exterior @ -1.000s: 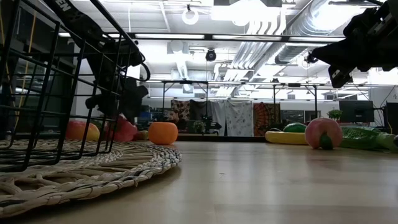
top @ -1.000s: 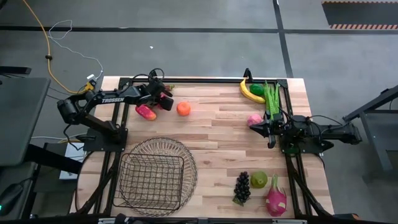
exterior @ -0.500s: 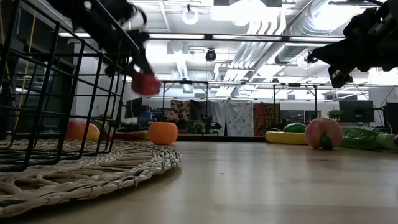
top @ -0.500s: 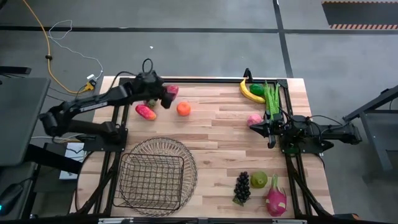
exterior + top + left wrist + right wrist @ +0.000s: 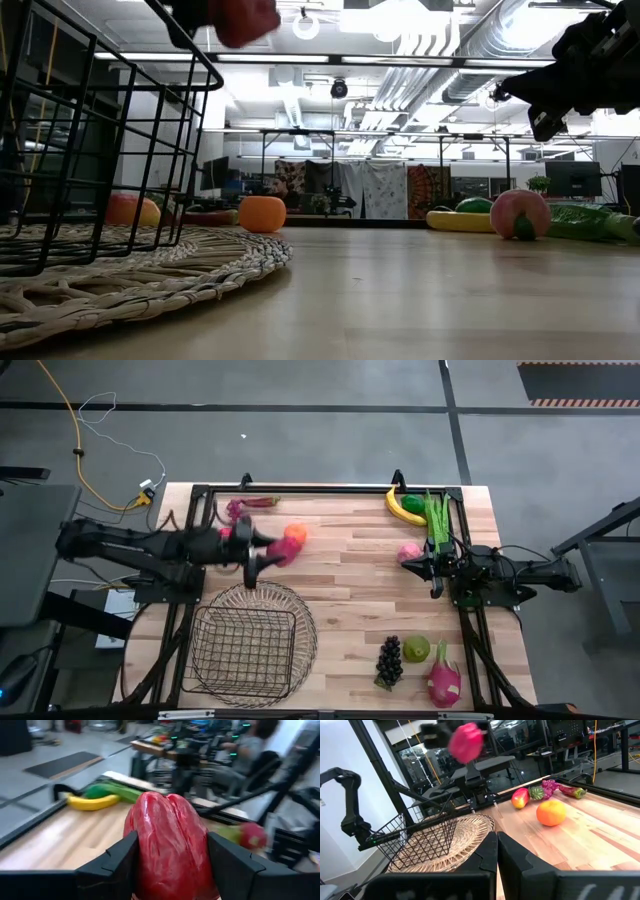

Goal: Build produce basket
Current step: Put the red bell pepper into the black wire basket

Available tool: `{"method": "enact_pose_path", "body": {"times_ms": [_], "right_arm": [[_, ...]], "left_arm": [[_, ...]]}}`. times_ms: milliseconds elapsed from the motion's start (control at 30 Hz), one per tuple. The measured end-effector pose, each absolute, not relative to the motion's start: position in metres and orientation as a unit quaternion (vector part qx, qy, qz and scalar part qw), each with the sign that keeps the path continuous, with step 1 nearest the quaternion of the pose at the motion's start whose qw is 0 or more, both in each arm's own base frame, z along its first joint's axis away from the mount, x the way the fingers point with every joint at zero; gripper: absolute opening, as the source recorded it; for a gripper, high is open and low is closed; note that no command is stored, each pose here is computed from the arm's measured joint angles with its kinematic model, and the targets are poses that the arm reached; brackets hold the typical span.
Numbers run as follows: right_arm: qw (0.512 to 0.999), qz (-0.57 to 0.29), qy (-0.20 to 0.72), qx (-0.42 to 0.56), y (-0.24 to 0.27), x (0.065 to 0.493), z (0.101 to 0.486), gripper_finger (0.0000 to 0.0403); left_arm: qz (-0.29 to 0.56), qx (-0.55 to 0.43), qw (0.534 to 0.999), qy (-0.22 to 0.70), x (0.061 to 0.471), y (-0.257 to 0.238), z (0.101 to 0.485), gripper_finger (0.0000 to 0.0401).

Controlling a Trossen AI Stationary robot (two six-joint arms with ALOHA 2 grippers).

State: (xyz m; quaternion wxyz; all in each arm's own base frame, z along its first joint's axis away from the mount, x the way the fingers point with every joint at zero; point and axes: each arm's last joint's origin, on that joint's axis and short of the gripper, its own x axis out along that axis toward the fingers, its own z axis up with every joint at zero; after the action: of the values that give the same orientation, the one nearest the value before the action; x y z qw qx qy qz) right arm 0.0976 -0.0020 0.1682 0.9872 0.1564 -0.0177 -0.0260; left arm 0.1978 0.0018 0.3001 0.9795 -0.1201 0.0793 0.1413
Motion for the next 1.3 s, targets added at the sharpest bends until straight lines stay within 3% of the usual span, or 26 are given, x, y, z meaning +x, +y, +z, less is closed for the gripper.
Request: {"method": "enact_pose_path", "body": {"times_ms": [233,533,900,1033,1300], "right_arm": [[0.987,-0.026,-0.018,0.156,-0.002,0.098,0.168,0.0000],[0.987,-0.026,-0.018,0.156,-0.002,0.098,0.168,0.0000],[0.987,-0.026,-0.018,0.156,-0.002,0.098,0.168,0.0000],[0.987,-0.026,-0.018,0.156,-0.002,0.098,0.168,0.0000],[0.987,-0.026,-0.018,0.156,-0.002,0.098,0.168,0.0000]], "left_arm": [[0.085,-0.113,0.988,0.058,0.193,-0.049,0.292,0.0197],[0.019,-0.092,0.993,0.070,0.182,-0.080,0.291,0.0197],[-0.074,-0.163,0.979,0.100,0.167,-0.107,0.289,0.0197],[-0.078,-0.177,0.971,0.144,0.165,-0.122,0.297,0.0197],[-0.033,-0.096,0.948,0.302,0.192,-0.157,0.300,0.0197]]}}
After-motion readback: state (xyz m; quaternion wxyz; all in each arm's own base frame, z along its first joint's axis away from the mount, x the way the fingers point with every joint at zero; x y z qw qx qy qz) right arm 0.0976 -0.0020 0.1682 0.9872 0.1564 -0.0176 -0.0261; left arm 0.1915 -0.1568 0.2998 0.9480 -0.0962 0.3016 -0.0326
